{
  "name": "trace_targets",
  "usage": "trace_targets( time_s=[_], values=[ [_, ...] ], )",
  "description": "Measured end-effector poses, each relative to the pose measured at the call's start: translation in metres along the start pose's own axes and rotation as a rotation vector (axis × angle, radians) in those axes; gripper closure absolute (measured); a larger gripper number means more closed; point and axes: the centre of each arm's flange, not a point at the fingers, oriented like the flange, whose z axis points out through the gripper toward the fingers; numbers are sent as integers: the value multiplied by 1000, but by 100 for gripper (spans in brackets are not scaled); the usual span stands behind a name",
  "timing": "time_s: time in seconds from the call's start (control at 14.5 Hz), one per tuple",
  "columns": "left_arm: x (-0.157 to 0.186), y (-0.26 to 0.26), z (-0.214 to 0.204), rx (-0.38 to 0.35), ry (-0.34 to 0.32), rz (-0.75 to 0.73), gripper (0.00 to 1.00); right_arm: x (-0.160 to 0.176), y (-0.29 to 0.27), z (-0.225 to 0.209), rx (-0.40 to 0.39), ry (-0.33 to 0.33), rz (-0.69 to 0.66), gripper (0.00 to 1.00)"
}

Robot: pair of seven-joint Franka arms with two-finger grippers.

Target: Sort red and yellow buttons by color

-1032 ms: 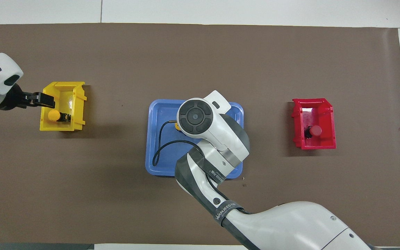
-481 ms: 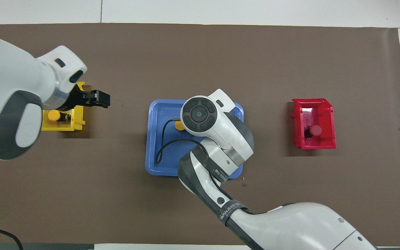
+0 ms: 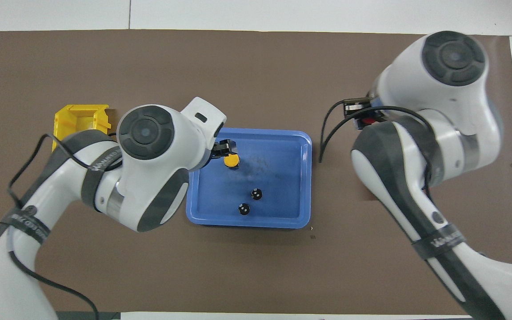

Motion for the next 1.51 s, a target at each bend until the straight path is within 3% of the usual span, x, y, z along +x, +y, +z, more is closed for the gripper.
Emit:
trace_targets(
  time_s=[0.28, 0.41, 0.55, 1.03, 1.1, 1.24, 1.51],
  values=[
    [-2, 15, 46, 20, -2, -19, 2, -8, 63, 39, 8, -19, -20, 65],
    [-1, 15, 50, 21, -1, -27, 5, -19, 76, 64, 29, -2, -20, 65],
    [0, 16, 48, 17, 3, -37, 19, -32, 89, 81, 42, -8, 1, 65],
    [-10, 30, 52, 7, 10, -56, 28, -59, 87, 117, 66, 16, 17, 65],
    [-10, 30, 53, 7, 10, -67, 35, -60, 87, 120, 66, 12, 16, 65],
    [-10, 30, 55, 11, 8, -76, 59, -61, 87, 124, 66, 5, 16, 65],
    [5, 29, 35, 22, 31, -87, 59, -63, 86, 130, 66, -6, 16, 63]
  ],
)
